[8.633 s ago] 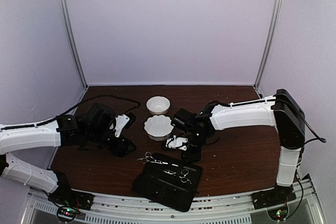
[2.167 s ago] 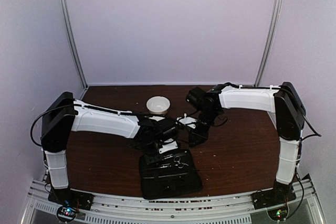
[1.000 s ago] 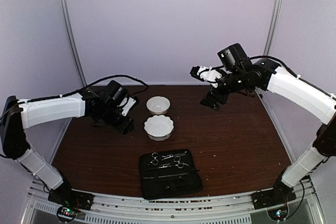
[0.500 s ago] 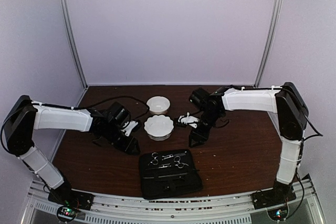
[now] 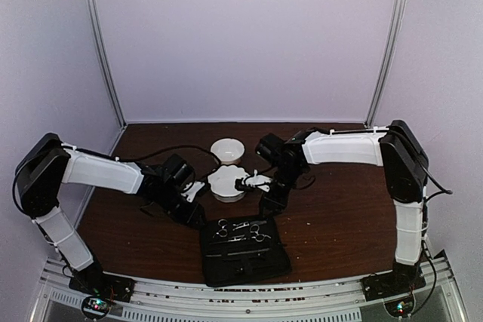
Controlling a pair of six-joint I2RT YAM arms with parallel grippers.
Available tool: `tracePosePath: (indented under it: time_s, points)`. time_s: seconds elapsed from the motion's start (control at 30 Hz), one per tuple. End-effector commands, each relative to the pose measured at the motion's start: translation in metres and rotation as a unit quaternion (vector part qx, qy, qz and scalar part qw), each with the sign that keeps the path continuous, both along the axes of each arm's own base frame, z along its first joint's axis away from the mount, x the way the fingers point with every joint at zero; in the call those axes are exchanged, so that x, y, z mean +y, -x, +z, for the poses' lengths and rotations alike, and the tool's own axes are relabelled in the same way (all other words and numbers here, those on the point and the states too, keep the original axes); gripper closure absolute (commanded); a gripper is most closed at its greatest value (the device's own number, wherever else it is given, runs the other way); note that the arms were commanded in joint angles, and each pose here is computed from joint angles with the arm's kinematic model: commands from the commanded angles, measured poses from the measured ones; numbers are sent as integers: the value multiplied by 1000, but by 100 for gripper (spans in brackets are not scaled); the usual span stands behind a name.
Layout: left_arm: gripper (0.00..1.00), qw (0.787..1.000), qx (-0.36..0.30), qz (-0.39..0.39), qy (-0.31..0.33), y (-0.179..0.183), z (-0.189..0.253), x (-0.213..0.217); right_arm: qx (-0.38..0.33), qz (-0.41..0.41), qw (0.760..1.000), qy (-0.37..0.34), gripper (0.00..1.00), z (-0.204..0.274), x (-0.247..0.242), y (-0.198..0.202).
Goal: Sort the hair-cutting tools
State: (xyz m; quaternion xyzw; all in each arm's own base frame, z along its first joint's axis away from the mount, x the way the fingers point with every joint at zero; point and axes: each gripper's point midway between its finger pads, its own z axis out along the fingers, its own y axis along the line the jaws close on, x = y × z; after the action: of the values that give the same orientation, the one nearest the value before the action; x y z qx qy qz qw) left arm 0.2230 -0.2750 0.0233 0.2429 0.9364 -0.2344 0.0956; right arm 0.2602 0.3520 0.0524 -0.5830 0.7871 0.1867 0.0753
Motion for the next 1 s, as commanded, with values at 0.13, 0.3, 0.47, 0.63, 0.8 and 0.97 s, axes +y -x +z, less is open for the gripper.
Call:
tracePosePath:
  time_s: [0.13, 0.3, 0.47, 0.63, 0.8, 0.97]
  points:
    - [80, 1000, -8, 4, 1, -14, -5, -15, -21, -13, 1000, 18, 53, 4, -7, -7]
    - [100, 998, -53, -17, 20, -18, 14, -32, -47, -14, 999, 20, 53, 19, -14, -16]
    - [100, 967, -251, -27, 31, -19, 85, -49, -68, -5, 998, -10, 51, 53, -21, -16]
    - [100, 934, -347, -6, 89, -9, 119, -59, -61, 27, 996, -64, 47, 88, -16, 4]
    - [100, 936, -343, -4, 79, -11, 112, -60, -21, 58, 993, -97, 46, 101, -10, 26]
    - [100, 932, -352, 5, 82, -14, 118, -58, 17, 75, 992, -101, 46, 93, -4, 39]
